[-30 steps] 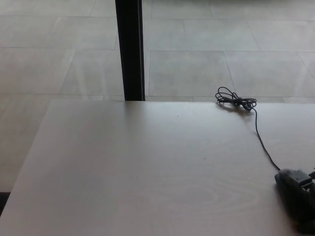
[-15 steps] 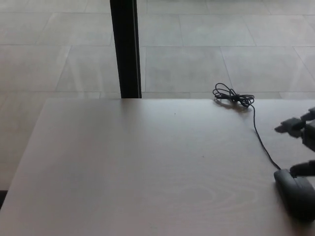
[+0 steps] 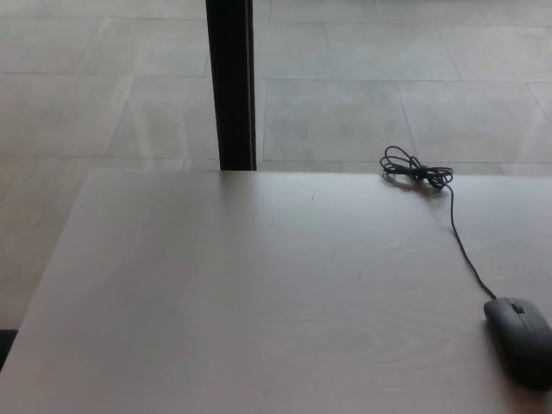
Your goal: The robot uses its right fingers to click on the left button of the black mouse placed on the table.
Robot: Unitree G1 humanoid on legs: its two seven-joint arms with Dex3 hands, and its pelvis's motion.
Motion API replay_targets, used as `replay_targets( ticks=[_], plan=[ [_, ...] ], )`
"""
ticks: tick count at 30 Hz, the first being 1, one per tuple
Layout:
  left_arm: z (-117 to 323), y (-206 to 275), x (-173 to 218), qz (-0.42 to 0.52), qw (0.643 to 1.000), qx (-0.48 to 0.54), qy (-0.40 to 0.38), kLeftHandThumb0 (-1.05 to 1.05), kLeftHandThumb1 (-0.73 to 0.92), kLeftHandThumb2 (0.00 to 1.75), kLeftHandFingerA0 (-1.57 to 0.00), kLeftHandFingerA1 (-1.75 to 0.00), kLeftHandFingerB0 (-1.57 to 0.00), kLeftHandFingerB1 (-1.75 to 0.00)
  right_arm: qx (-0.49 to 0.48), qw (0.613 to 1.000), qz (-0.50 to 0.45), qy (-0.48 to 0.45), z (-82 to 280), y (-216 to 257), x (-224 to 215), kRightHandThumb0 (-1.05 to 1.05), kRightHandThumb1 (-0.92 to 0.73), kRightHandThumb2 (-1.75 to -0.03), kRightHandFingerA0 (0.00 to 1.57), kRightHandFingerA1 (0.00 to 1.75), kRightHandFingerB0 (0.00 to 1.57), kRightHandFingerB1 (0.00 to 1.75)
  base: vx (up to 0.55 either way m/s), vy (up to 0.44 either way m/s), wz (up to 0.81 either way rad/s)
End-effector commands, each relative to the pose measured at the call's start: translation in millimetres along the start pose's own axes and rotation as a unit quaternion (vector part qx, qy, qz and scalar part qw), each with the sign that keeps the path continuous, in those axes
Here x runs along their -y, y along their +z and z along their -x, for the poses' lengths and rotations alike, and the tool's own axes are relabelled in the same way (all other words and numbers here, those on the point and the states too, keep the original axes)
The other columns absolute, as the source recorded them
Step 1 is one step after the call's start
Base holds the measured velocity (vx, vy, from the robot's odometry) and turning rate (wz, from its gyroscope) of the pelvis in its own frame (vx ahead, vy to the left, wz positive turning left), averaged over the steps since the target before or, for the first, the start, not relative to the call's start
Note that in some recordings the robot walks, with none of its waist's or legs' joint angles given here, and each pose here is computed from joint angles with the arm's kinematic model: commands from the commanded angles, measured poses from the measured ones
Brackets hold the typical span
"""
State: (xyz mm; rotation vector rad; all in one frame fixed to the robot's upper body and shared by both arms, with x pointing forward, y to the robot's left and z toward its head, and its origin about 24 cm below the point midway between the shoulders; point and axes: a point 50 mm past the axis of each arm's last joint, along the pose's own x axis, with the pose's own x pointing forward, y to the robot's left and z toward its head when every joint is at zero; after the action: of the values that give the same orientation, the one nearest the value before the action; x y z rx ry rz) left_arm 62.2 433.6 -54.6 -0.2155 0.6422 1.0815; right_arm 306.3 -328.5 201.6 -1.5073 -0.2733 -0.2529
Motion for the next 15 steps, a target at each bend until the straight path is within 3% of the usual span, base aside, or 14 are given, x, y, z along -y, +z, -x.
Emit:
replay_targets(
  ticks=[1,5,6,7,8,9,10,11,12,13,14,15],
  plan=[
    [0,4,-3,-0.012,1.000,0.011,0.006,-0.92,0.92,0.76,-0.69,-0.57,-0.59,-0.49,-0.091,0.995,-0.046,-0.003,29,-39,-1,-0.64,-0.62,-1.01,0.22,0.52,0.43,0.55,0.00,0.000,0.00],
    [0,2,-4,-0.013,1.000,0.007,0.006,-0.92,0.92,0.76,-0.67,-0.57,-0.58,-0.49,-0.151,0.985,-0.085,-0.009,54,-64,-4,-0.64,-0.62,-1.00,0.22,0.50,0.41,0.54,0.00,0.000,0.00],
    [0,1,-3,-0.005,1.000,0.005,0.003,-0.91,0.92,0.76,-0.67,-0.56,-0.57,-0.47,-0.183,0.976,-0.116,-0.041,71,-82,-7,-0.64,-0.76,-0.63,0.41,0.42,0.49,0.39,0.00,0.000,0.00],
    [1,1,-4,-0.007,1.000,0.006,0.004,-0.92,0.92,0.73,-0.66,-0.56,-0.57,-0.49,-0.193,0.972,-0.123,-0.052,77,-88,-8,-0.64,-0.77,-0.64,0.47,0.43,0.49,0.40,0.00,0.000,0.00],
    [1,1,-4,-0.005,1.000,0.007,0.003,-0.90,0.92,0.76,-0.69,-0.58,-0.56,-0.48,-0.252,0.953,-0.151,-0.070,98,-105,-12,-0.74,-0.69,-1.06,0.75,0.92,0.44,0.54,0.00,0.000,0.00],
    [1,1,-5,-0.008,1.000,0.008,0.003,-0.90,0.92,0.77,-0.66,-0.58,-0.54,-0.49,-0.274,0.944,-0.169,-0.074,107,-111,-15,-0.69,-0.83,-0.65,0.69,0.69,0.47,0.38,0.00,0.000,0.00],
    [1,1,-5,-0.008,1.000,0.009,0.003,-0.92,0.92,0.79,-0.70,-0.60,-0.54,-0.49,-0.292,0.934,-0.187,-0.081,114,-116,-17,-0.61,-0.64,-1.06,0.76,0.89,0.34,0.52,0.00,0.000,0.00],
    [1,1,-5,-0.008,1.000,0.008,0.002,-0.92,0.92,0.79,-0.70,-0.60,-0.54,-0.49,-0.309,0.924,-0.204,-0.091,121,-120,-20,-0.61,-0.64,-1.06,0.76,0.89,0.34,0.52,0.00,0.000,0.00],
    [0,2,-4,-0.002,1.000,0.008,0.002,-0.87,0.75,1.13,-0.61,-0.65,-0.53,-0.59,-0.333,0.905,-0.240,-0.111,131,-126,-24,-0.70,-0.80,-0.66,0.84,1.36,0.49,0.40,0.00,0.000,0.00],
    [0,2,-4,-0.001,1.000,0.006,0.001,-0.89,0.92,0.76,-0.64,-0.54,-0.56,-0.49,-0.362,0.890,-0.254,-0.114,140,-132,-30,-0.68,-0.81,-0.65,0.76,0.84,0.51,0.39,0.00,0.000,0.00],
    [0,2,-3,-0.009,1.000,0.006,0.005,-0.91,0.92,0.78,-0.70,-0.58,-0.54,-0.48,-0.413,0.856,-0.287,-0.124,158,-142,-41,-0.69,-0.83,-0.65,0.57,0.52,0.47,0.39,0.00,0.000,0.00],
    [0,2,-3,-0.012,1.000,0.006,0.007,-0.91,0.92,0.78,-0.70,-0.58,-0.54,-0.48,-0.429,0.842,-0.299,-0.128,165,-145,-45,-0.69,-0.83,-0.65,0.57,0.52,0.47,0.39,0.00,0.000,0.00]
  ],
)
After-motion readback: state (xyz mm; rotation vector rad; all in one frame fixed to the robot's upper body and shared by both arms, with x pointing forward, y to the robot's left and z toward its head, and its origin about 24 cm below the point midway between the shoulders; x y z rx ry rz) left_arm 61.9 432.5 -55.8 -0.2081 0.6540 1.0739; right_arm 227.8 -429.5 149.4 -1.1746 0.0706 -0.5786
